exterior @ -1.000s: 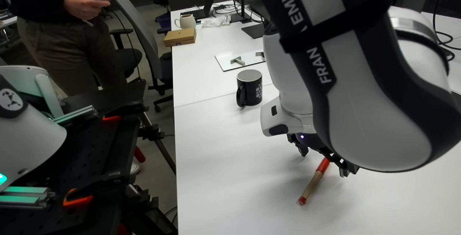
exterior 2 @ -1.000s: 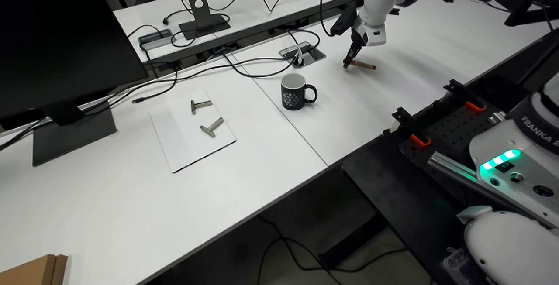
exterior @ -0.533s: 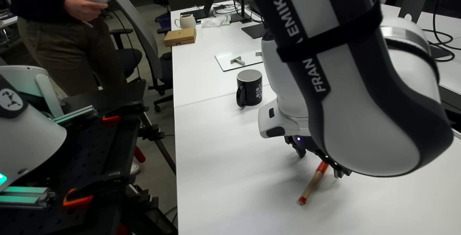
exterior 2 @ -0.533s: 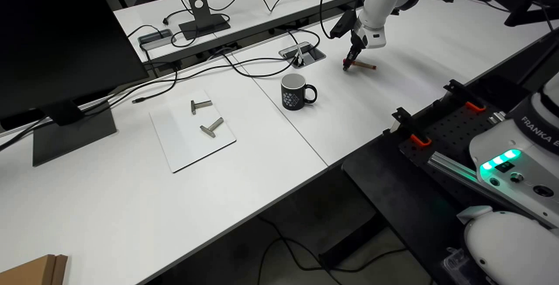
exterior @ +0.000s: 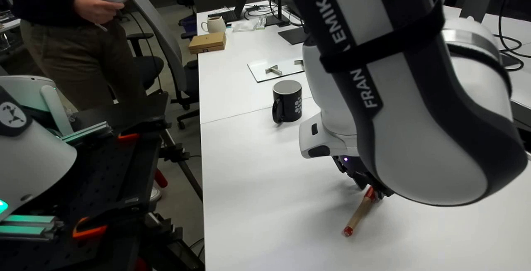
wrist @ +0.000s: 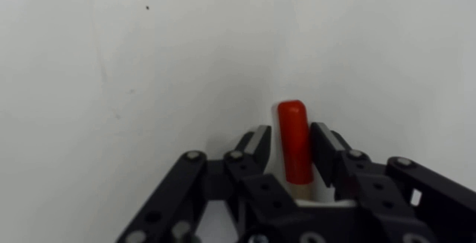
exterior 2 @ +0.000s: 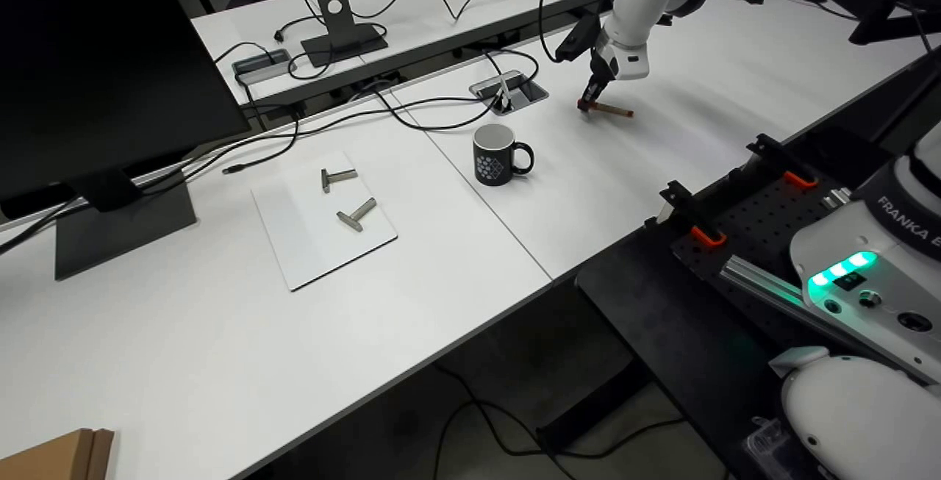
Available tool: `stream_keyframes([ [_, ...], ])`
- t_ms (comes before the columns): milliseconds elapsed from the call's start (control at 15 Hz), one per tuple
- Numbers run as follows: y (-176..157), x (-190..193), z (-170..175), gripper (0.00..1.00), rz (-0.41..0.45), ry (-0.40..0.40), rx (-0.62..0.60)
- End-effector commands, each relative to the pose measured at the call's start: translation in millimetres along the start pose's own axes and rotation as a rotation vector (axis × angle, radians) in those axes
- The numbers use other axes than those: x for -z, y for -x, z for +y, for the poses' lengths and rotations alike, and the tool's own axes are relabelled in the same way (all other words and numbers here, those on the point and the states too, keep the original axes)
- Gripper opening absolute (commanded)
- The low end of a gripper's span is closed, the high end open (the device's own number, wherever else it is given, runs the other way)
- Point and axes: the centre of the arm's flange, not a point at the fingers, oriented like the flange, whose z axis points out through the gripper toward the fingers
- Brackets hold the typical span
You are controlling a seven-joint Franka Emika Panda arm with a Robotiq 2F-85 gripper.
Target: Put the pen inside the mug cup
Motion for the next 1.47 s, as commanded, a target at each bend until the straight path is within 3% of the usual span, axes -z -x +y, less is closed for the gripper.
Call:
stream_keyframes([
  [0,37,-10,-36,0.05,0.012,0.025,-0.016],
  [67,37,-10,-37,0.01,0.011,0.025,-0.017],
  [133,36,-10,-37,0.06,0.011,0.026,-0.018],
  [467,36,-7,-36,0.06,0.009,0.018,-0.021],
  [1400,54,56,-22,0.06,-0.113,-0.085,-0.038],
])
